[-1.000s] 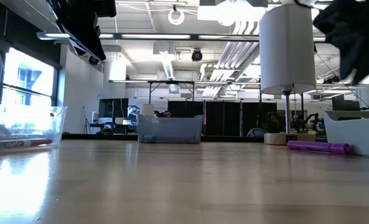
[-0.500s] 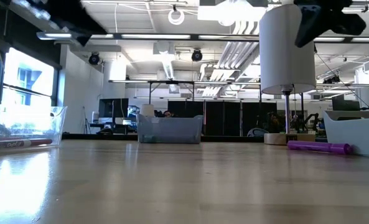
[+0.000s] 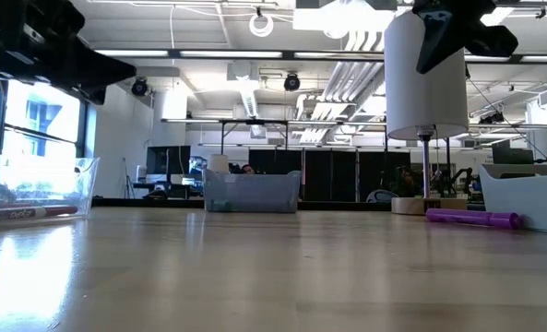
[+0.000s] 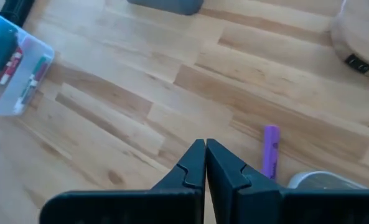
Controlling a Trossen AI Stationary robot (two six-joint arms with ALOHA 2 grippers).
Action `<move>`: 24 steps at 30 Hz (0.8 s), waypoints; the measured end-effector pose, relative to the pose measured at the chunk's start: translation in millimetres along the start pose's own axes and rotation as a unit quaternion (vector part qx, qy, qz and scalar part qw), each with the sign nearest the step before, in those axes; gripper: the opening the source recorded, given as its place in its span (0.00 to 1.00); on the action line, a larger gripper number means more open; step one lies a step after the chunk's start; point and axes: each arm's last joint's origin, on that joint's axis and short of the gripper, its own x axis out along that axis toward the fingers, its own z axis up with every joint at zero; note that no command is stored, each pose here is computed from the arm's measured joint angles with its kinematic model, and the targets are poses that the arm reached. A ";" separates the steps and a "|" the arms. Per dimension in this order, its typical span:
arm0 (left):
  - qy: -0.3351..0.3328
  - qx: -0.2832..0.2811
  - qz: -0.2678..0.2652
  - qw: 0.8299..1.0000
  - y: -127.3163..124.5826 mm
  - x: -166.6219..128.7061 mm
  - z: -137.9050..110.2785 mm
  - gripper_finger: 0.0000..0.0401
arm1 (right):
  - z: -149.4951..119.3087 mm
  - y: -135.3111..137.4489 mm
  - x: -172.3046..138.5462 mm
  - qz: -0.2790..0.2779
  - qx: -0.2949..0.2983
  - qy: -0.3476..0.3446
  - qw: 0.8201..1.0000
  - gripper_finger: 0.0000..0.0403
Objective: Pick & Place Markers
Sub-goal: Put the purple highlighter into the black bin
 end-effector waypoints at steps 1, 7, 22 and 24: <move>-0.010 -0.001 0.000 1.000 0.5 -3.0 -0.1 0.00 | 0.4 0.3 0.2 0.003 0.002 0.003 1.000 0.00; -0.031 0.010 0.000 0.999 2.4 -15.6 -0.5 0.00 | -0.2 5.2 7.1 0.002 -0.001 0.012 1.000 0.00; 0.024 0.005 -0.044 0.999 -0.2 -14.3 -14.6 0.00 | 18.5 41.8 110.5 -0.148 -0.123 0.172 0.966 0.00; 0.030 0.007 -0.035 0.999 0.3 -14.4 -15.5 0.00 | 22.6 37.2 118.7 -0.175 -0.131 0.198 0.956 0.00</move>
